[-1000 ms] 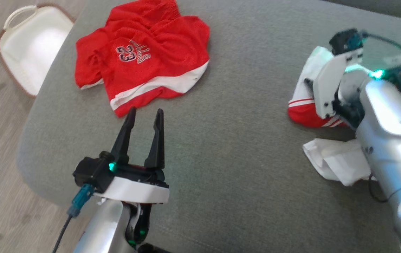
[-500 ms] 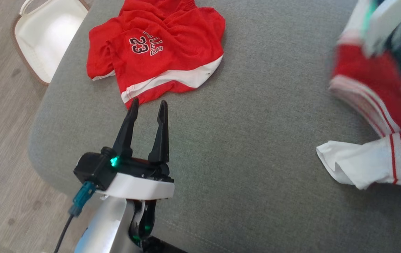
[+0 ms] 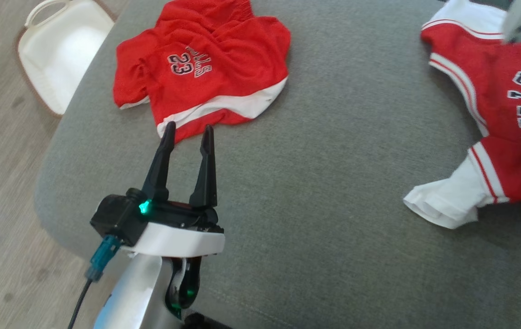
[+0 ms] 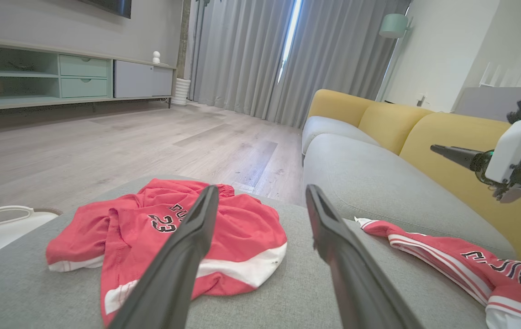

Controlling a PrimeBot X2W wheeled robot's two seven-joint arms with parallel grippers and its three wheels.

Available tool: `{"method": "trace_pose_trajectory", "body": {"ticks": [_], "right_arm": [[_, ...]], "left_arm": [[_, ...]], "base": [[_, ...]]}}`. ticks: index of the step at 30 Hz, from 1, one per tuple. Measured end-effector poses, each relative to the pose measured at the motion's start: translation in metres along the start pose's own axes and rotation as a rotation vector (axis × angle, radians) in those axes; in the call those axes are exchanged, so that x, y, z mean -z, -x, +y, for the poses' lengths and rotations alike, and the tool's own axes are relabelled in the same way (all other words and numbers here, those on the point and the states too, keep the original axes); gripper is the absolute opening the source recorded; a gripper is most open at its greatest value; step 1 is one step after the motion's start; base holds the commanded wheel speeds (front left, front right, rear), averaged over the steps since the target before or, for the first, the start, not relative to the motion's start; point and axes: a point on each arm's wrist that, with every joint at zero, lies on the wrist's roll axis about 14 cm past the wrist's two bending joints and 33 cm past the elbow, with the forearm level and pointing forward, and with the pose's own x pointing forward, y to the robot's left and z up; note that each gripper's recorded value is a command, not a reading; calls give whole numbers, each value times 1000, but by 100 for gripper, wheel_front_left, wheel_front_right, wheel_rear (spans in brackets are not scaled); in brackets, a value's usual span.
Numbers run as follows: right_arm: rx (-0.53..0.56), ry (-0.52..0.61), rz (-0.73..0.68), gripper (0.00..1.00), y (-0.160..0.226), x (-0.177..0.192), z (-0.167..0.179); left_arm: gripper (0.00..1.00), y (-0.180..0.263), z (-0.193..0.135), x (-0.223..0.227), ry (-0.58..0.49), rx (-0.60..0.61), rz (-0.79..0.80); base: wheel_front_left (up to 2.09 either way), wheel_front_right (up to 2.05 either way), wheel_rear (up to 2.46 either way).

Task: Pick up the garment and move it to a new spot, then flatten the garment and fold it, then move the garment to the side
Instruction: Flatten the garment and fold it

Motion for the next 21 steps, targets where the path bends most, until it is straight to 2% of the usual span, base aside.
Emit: {"method": "trace_pose_trajectory", "body": {"ticks": [5, 12, 21], "right_arm": [[-3, 1, 14, 100, 17, 17, 4], [28, -52, -60, 100, 59, 18, 3], [160, -121, -138, 100, 157, 46, -32]], "left_arm": [[100, -3, -4, -5, 0, 17, -20], [100, -5, -25, -9, 8, 91, -41], [100, -3, -69, -3, 32, 233, -36]], "base": [[0, 0, 0], [0, 0, 0], [0, 0, 0]]}}
